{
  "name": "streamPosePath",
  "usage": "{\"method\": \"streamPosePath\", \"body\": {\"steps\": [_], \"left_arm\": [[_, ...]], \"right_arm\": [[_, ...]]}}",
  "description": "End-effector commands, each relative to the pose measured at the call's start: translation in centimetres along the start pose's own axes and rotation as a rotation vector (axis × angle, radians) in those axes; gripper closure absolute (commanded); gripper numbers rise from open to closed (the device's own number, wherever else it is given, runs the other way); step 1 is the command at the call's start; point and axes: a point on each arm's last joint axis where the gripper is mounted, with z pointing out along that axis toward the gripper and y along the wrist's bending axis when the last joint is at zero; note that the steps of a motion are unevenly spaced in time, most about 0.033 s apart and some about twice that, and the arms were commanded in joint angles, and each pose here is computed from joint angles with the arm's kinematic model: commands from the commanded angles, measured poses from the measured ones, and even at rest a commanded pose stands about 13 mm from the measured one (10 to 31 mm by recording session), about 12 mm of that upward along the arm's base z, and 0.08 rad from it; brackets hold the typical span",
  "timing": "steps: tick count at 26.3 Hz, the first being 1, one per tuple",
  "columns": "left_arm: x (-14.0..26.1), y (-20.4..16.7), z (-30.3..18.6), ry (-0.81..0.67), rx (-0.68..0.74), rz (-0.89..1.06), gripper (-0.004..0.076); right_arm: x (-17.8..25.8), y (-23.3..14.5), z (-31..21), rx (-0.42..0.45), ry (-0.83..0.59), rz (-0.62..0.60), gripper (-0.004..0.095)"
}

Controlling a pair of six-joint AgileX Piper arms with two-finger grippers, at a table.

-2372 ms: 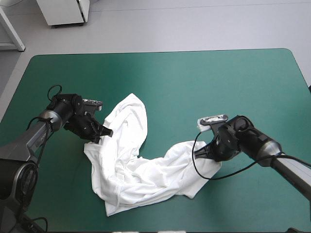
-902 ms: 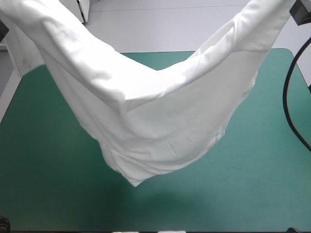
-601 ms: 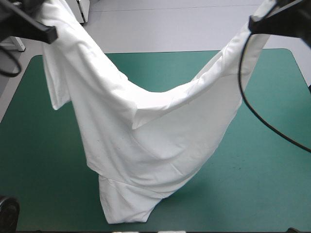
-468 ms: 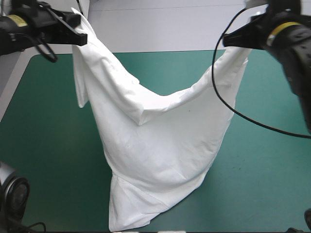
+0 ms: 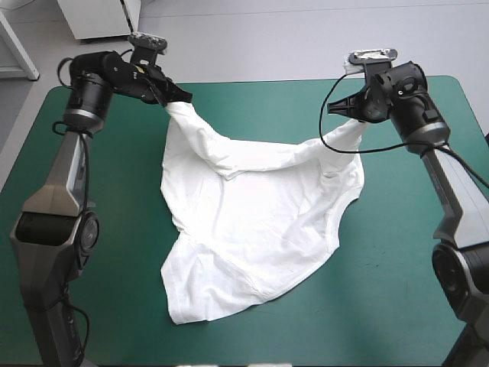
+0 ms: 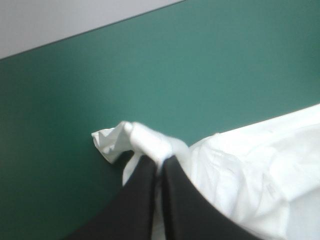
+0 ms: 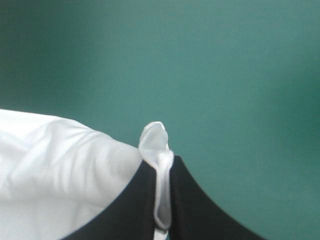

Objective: Fold the cloth

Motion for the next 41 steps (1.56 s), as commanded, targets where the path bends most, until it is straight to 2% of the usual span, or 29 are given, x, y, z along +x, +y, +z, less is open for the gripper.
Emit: {"method": "streamPosePath", "body": {"steps": [1, 8, 11, 14, 17, 21, 24, 27, 33, 37, 41], "left_arm": [[-0.8, 0.2, 0.8, -0.08, -0.012, -0.012, 0.0733], [1.8, 1.5, 7.4, 0.044, -0.02, -0.023, 0.0733], [2.1, 1.7, 8.4, 0.043, -0.023, -0.027, 0.0732], [2.1, 1.9, 8.8, 0.03, -0.029, -0.027, 0.0693], [2.0, 1.8, 8.8, 0.024, -0.028, -0.034, 0.0568], [2.1, 1.5, 8.2, 0.076, -0.003, -0.029, 0.0295], [1.5, 1.3, 6.9, 0.082, 0.009, -0.023, 0.0193], [-0.4, 0.9, 3.5, 0.025, -0.01, 0.014, 0.0224], [-2.9, -1.3, -7.6, -0.095, -0.029, 0.116, 0.0261], [-3.3, -2.7, -14.0, -0.189, -0.051, 0.145, 0.0301], [-2.6, -3.9, -18.2, -0.234, -0.064, 0.156, 0.0303]], "right_arm": [[-1.3, -1.4, 1.2, -0.028, -0.087, 0.032, 0.0927], [0.1, -2.2, 8.1, -0.006, 0.036, 0.023, 0.0927], [0.6, -2.1, 9.8, -0.007, 0.072, 0.015, 0.0926], [0.7, -1.8, 10.4, -0.031, 0.078, -0.006, 0.09], [0.6, -1.6, 10.4, -0.068, 0.062, -0.022, 0.0792], [0.6, -1.8, 10.3, -0.121, 0.08, 0.026, 0.0532], [0.8, -2.7, 9.7, -0.132, 0.121, 0.083, 0.04], [0.1, -4.0, 7.1, -0.133, 0.077, 0.104, 0.04], [-1.0, -6.1, -3.0, -0.151, -0.059, 0.136, 0.04], [-0.5, -6.4, -7.6, -0.158, -0.104, 0.126, 0.04], [-0.3, -6.6, -9.9, -0.149, -0.139, 0.12, 0.04]]}}
